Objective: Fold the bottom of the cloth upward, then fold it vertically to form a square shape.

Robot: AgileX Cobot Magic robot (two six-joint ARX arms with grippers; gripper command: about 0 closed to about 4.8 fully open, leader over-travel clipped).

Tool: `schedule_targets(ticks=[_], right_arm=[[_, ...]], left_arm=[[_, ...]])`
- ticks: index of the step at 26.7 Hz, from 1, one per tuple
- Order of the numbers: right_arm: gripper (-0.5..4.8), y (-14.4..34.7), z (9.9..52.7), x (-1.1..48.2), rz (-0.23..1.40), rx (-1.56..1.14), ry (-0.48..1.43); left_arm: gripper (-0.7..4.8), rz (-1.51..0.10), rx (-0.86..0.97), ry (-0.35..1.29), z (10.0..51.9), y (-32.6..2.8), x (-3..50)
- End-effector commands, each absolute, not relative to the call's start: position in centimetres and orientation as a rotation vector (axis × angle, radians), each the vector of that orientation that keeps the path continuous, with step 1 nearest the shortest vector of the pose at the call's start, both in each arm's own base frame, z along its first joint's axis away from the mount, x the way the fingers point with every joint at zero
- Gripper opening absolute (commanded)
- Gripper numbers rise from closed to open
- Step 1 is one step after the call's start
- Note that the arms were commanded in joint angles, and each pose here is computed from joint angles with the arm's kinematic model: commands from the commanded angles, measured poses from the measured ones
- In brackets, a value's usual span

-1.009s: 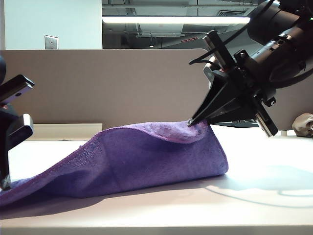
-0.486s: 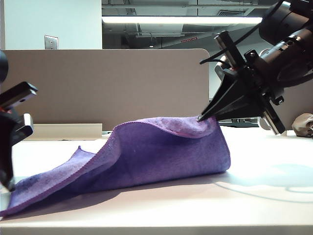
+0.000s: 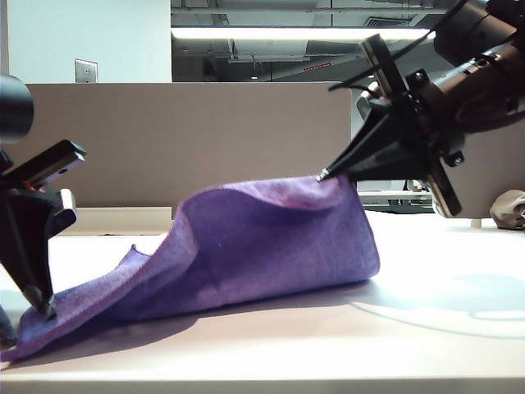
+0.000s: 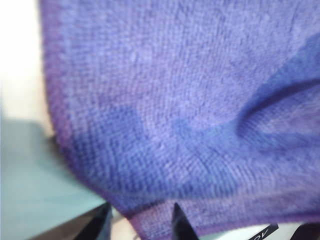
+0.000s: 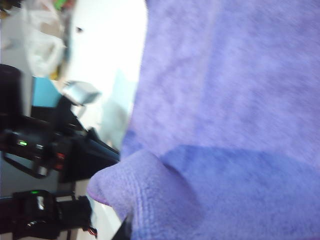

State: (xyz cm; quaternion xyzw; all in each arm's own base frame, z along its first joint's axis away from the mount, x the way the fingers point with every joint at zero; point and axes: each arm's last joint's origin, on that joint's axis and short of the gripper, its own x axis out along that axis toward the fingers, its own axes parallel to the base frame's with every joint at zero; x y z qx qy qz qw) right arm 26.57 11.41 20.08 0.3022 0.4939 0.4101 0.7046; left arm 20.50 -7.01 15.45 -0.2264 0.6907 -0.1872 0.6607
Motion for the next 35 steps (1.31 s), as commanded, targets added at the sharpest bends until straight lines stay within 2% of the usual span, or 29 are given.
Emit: schedule_targets(ticks=[1, 15, 19, 35], right_arm=[[-0.02, 11.6, 20.9, 27.2, 0.907, 0.714, 1.03], [-0.02, 11.3, 20.7, 28.2, 0.614, 0.763, 0.953], [-0.02, 11.5, 20.6, 28.5, 0.627, 0.813, 0.963], [-0.02, 11.6, 20.7, 28.3, 0.692, 0.834, 0.998]], left_arm=[[1.51, -0.446, -0.513, 1.523, 15.4, -7.1, 20.9], [1.47, -0.572, -0.596, 1.415, 16.9, -7.5, 21.3], [1.47, -0.501, -0.55, 1.384, 16.8, -7.4, 21.6], [1.48, -0.527, -0.637, 1.334, 17.0, -9.4, 22.3]])
